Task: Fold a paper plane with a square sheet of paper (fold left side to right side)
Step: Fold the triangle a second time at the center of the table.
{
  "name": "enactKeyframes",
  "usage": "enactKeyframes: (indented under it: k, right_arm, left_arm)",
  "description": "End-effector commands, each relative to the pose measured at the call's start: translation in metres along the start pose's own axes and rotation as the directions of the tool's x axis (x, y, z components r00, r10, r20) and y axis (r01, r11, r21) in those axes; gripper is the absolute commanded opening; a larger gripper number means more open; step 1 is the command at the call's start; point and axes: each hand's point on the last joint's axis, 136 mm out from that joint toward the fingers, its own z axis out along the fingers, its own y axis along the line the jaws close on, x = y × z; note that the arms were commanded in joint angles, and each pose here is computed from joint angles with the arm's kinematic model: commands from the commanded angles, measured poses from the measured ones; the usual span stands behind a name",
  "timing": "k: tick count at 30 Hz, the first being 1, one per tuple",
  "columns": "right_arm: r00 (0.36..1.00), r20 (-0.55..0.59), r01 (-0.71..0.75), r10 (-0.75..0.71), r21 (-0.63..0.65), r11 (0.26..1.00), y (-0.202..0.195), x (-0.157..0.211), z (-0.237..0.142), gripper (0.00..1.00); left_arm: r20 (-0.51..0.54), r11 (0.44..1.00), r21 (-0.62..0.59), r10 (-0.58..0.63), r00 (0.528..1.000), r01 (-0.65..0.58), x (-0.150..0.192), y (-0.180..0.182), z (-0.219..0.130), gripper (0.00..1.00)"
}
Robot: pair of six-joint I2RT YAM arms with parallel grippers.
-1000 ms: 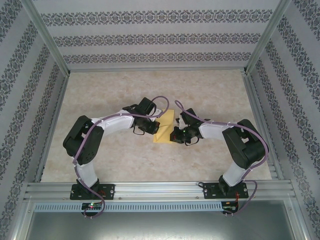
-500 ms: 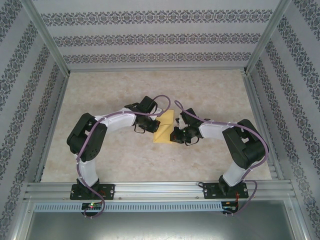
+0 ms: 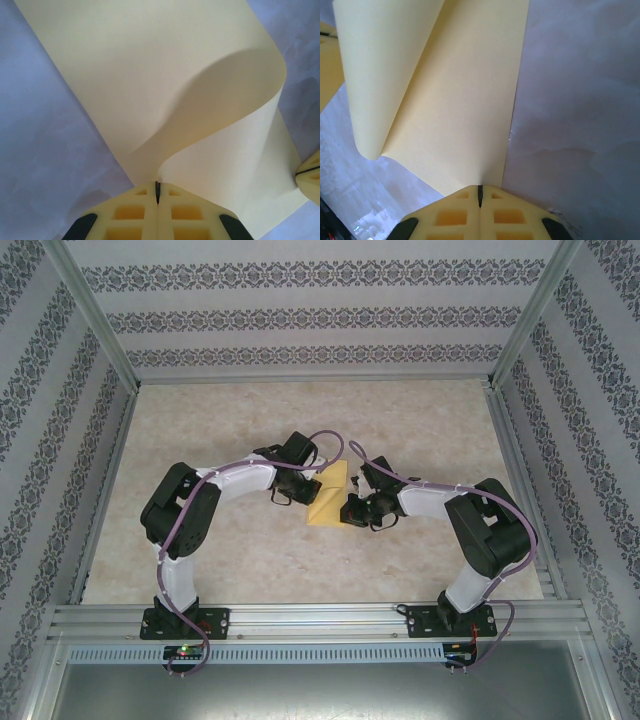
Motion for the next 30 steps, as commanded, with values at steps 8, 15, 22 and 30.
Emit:
enactKeyframes:
  k: [8, 15, 22, 30]
  right_arm:
    - [0.999, -0.046, -0.012, 0.016, 0.097, 0.995, -0.0205, 0.0168, 0.0035, 0.0]
    - [0.999, -0.047, -0.014, 0.018, 0.099, 0.995, -0.0216, 0.0171, 0.0044, 0.0]
    - [0.999, -0.049, -0.011, 0.016, 0.097, 0.995, -0.0206, 0.0171, 0.0048, 0.0]
    - [0.999, -0.051, -0.012, 0.017, 0.096, 0.995, -0.0204, 0.0172, 0.0051, 0.0]
  left_arm:
    - [-0.012, 1.0, -0.016, 0.003, 1.0, -0.003, -0.0045, 0.011, 0.0045, 0.01]
    - [-0.025, 1.0, -0.029, 0.001, 1.0, -0.002, 0.0003, 0.0139, 0.006, 0.01]
    - [-0.031, 0.999, -0.046, -0.001, 1.0, -0.001, 0.0028, 0.0171, 0.0062, 0.01]
    - [-0.036, 0.999, -0.033, -0.002, 0.999, 0.001, 0.0043, 0.0158, 0.0103, 0.01]
